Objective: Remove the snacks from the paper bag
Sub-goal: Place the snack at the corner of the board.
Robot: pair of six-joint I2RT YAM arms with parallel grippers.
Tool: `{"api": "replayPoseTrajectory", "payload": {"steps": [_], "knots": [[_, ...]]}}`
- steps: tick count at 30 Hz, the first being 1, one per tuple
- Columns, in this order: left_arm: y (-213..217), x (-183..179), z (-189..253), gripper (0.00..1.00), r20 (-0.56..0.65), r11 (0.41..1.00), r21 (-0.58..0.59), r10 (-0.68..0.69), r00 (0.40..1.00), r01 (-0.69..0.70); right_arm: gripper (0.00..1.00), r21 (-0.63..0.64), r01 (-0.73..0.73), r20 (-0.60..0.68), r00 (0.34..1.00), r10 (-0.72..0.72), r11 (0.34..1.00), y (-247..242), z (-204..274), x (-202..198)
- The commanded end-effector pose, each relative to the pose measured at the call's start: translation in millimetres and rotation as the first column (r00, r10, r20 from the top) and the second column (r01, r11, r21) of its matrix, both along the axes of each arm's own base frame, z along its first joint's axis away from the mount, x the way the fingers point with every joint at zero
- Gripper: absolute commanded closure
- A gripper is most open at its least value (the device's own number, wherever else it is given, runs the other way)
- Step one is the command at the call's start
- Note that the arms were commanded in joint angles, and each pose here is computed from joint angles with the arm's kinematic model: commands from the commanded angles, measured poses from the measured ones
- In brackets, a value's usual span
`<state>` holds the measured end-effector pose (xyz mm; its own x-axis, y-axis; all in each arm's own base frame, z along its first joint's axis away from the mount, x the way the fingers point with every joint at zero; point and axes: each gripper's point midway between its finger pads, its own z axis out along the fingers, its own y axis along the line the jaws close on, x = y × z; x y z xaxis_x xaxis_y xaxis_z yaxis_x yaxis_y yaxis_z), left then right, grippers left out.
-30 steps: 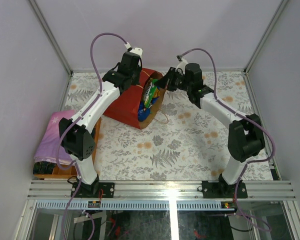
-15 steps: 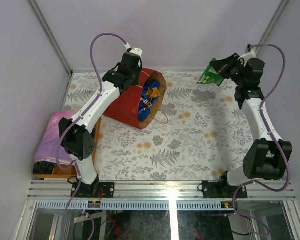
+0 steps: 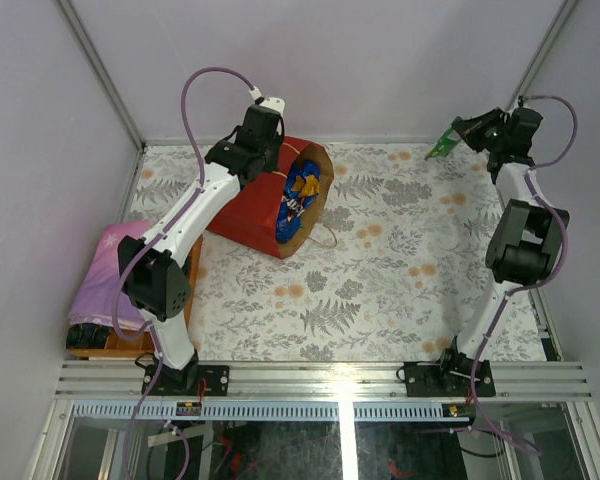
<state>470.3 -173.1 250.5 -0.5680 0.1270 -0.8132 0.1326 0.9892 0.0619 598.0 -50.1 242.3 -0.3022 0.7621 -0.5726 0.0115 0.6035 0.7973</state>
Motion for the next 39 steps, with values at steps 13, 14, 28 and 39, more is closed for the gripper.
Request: {"api": "replayPoseTrajectory", "payload": {"steps": [13, 14, 28, 39], "knots": [[1, 0, 22, 1.00, 0.048, 1.000, -0.013, 0.002, 0.999, -0.001, 1.00, 0.052, 0.157, -0.241, 0.961, -0.140, 0.986, -57, -141, -82], [0, 0, 22, 1.00, 0.048, 1.000, -0.014, 0.000, 0.999, 0.001, 1.00, 0.050, 0.170, -0.252, 0.956, -0.152, 0.984, -62, -143, -82], [8, -2, 26, 1.00, 0.062, 1.000, 0.007, 0.019, 0.998, -0.019, 1.00, 0.111, 0.388, -0.241, 0.904, -0.355, 0.915, -122, -148, -50], [9, -2, 26, 1.00, 0.064, 1.000, 0.013, 0.022, 0.998, -0.023, 0.87, 0.129, 0.415, -0.219, 0.898, -0.382, 0.901, -147, -150, -15]]}}
